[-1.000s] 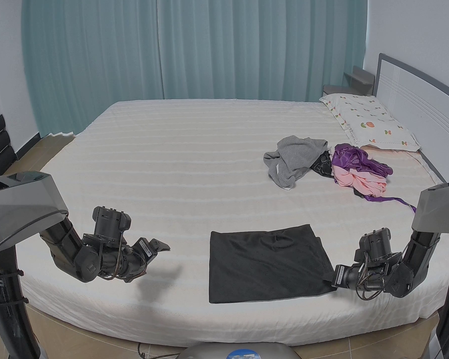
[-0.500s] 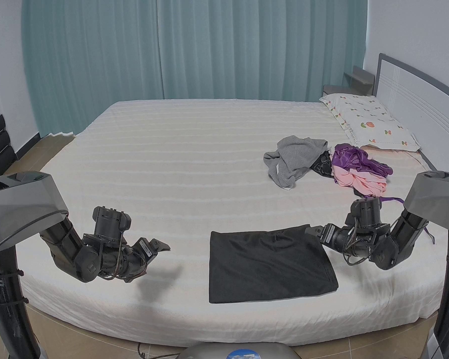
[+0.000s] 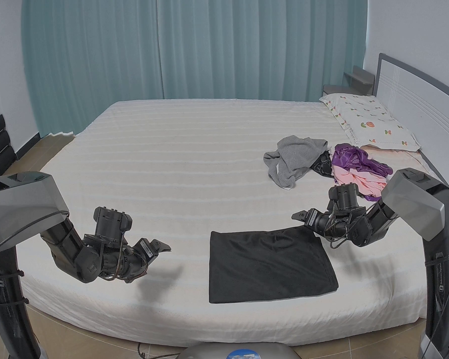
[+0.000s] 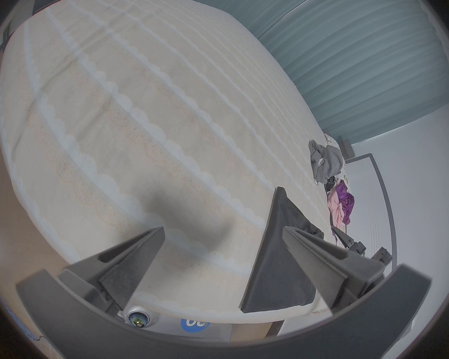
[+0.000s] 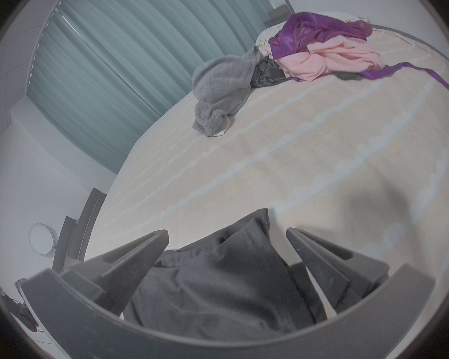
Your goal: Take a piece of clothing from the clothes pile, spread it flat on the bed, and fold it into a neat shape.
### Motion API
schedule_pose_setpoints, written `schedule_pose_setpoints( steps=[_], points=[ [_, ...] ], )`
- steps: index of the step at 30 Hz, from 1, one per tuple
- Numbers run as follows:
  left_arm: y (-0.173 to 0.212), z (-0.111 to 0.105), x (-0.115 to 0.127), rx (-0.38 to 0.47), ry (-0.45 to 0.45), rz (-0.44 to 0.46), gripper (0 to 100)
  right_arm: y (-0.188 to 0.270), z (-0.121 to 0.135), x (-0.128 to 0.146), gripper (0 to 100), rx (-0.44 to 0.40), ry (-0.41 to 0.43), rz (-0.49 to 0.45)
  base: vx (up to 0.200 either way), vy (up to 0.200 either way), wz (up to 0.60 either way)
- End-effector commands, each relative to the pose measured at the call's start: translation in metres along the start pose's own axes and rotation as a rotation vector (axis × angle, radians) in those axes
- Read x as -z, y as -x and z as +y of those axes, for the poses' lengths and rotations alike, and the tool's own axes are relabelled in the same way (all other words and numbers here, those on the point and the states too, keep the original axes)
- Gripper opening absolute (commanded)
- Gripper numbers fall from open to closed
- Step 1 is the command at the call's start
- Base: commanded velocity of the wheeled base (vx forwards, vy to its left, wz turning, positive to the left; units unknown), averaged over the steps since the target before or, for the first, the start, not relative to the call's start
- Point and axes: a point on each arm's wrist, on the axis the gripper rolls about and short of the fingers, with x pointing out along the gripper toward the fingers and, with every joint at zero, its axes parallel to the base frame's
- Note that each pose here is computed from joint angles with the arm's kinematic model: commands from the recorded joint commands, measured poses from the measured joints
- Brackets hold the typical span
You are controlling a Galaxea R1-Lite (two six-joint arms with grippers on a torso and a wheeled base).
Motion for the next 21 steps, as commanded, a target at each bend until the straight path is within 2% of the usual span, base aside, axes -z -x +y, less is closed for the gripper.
schedule_pose_setpoints(
  steps=[1, 3, 4, 11, 21],
  points=[
    [0.000, 0.000, 0.000, 0.000, 0.000, 0.001, 100, -0.017, -0.010, 0.004, 100, 0.008, -0.008, 0.014, 0.000, 0.000, 0.00],
    [0.000, 0.000, 0.000, -0.001, 0.000, 0.000, 100, -0.017, -0.010, 0.003, 100, 0.005, -0.009, 0.015, 0.000, 0.000, 0.00],
    [0.000, 0.000, 0.000, -0.001, 0.000, 0.000, 100, -0.016, -0.011, 0.003, 0, 0.003, -0.010, 0.018, 0.000, 0.000, 0.00],
    [0.000, 0.000, 0.000, -0.001, 0.000, 0.000, 100, -0.016, -0.011, 0.000, 0, 0.009, -0.020, 0.030, 0.000, 0.000, 0.00],
    [-0.002, 0.001, 0.000, -0.012, 0.001, -0.017, 100, -0.003, -0.020, -0.018, 0, 0.028, -0.136, -0.003, 0.000, 0.000, 0.00]
  ],
)
